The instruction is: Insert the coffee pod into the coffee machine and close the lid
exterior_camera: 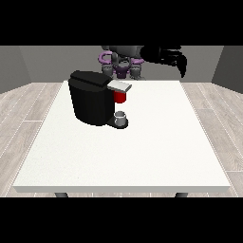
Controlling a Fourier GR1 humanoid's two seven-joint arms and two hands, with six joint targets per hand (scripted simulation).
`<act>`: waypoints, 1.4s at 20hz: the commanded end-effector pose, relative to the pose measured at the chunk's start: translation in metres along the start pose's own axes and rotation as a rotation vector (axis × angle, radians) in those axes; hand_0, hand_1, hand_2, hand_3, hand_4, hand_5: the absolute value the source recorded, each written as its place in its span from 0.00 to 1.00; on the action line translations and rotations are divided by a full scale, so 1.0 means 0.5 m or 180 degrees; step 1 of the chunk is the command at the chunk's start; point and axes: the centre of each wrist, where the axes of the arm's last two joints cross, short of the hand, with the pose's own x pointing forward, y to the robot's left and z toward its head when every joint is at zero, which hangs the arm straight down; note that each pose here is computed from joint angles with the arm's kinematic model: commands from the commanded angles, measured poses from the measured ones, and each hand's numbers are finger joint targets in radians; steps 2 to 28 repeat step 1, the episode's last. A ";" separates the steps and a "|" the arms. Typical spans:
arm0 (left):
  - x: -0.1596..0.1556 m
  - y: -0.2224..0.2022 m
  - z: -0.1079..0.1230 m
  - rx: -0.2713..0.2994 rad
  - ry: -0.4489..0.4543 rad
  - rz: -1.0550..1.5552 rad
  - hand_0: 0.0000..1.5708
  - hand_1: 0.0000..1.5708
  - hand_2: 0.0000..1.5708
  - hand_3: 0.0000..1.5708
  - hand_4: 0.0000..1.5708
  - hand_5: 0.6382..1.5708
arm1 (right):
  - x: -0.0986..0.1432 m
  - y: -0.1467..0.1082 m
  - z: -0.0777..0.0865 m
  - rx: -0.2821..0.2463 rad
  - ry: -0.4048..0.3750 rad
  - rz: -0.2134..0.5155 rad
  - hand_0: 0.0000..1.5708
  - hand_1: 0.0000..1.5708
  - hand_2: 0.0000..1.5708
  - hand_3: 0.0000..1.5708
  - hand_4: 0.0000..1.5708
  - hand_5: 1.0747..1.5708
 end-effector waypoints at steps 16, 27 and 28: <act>-0.037 -0.015 0.026 0.0096 0.0314 0.0073 0.00 0.00 0.00 0.00 0.17 1.00 | -0.062 0.037 0.046 0.0178 0.0082 -0.0286 0.00 0.00 0.00 0.00 0.17 1.00; -0.037 -0.015 0.026 0.0096 0.0314 0.0073 0.00 0.00 0.00 0.00 0.17 1.00 | -0.062 0.037 0.046 0.0178 0.0082 -0.0286 0.00 0.00 0.00 0.00 0.17 1.00; -0.037 -0.015 0.026 0.0096 0.0314 0.0073 0.00 0.00 0.00 0.00 0.17 1.00 | -0.062 0.037 0.046 0.0178 0.0082 -0.0286 0.00 0.00 0.00 0.00 0.17 1.00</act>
